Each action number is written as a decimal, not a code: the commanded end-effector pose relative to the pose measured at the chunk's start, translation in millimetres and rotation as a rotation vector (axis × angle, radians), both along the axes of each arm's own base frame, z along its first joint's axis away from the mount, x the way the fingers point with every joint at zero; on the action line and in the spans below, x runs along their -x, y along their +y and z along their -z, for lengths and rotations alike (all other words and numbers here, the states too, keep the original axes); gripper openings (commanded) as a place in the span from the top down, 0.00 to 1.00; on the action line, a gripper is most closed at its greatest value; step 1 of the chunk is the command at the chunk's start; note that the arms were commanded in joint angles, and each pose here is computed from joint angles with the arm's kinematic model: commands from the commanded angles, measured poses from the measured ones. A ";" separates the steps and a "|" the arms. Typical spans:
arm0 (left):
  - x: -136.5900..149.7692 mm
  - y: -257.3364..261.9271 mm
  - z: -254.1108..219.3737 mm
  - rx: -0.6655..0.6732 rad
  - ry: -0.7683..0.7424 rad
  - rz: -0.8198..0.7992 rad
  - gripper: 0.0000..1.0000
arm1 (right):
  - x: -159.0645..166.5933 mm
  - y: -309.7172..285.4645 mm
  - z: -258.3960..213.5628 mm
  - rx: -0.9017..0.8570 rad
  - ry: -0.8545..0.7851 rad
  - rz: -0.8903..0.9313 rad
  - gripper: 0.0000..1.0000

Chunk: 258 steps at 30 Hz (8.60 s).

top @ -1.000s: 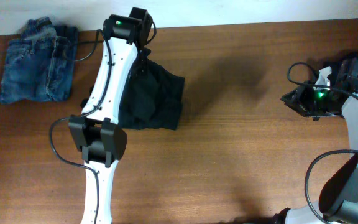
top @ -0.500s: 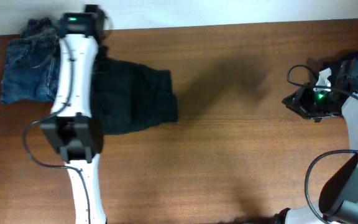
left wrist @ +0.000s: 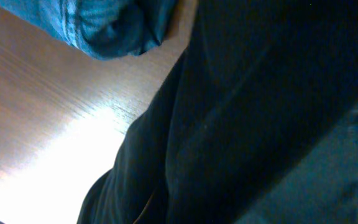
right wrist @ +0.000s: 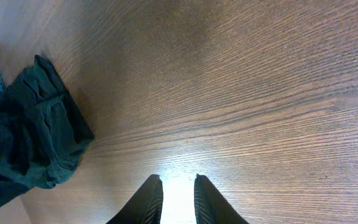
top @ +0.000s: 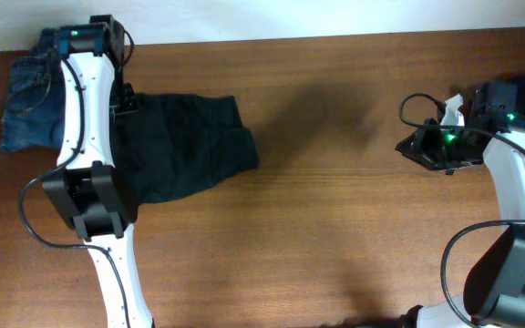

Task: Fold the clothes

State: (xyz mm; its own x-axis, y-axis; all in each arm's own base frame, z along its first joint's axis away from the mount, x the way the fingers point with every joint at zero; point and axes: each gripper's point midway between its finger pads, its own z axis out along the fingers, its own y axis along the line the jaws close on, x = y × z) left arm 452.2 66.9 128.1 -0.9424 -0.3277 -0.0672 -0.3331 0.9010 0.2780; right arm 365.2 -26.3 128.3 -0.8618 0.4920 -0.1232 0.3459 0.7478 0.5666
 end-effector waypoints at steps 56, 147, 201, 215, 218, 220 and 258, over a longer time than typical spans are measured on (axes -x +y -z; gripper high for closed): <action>13.5 21.9 11.7 -0.026 0.060 -0.052 0.99 | -55.3 381.7 46.0 -0.119 -0.344 -0.628 0.96; 3.0 -62.4 13.4 -0.010 0.056 0.148 0.01 | -33.0 50.3 186.7 0.154 0.615 0.349 0.95; 25.3 -153.9 20.9 0.325 0.044 0.286 0.96 | -39.9 55.7 187.7 0.177 0.567 0.297 0.76; 52.1 -229.9 64.1 0.419 0.098 0.410 0.96 | -39.8 56.3 187.6 0.175 0.566 0.291 0.77; 55.4 -231.9 80.0 0.421 0.106 0.414 0.96 | -39.8 56.3 187.6 0.175 0.565 0.289 0.77; 58.3 -236.9 82.8 0.444 0.111 0.417 0.96 | -40.1 56.3 187.6 0.175 0.564 0.289 0.77; 46.5 -212.3 -89.9 0.179 -0.280 0.630 0.01 | -56.8 32.3 24.9 0.395 0.387 -0.338 0.01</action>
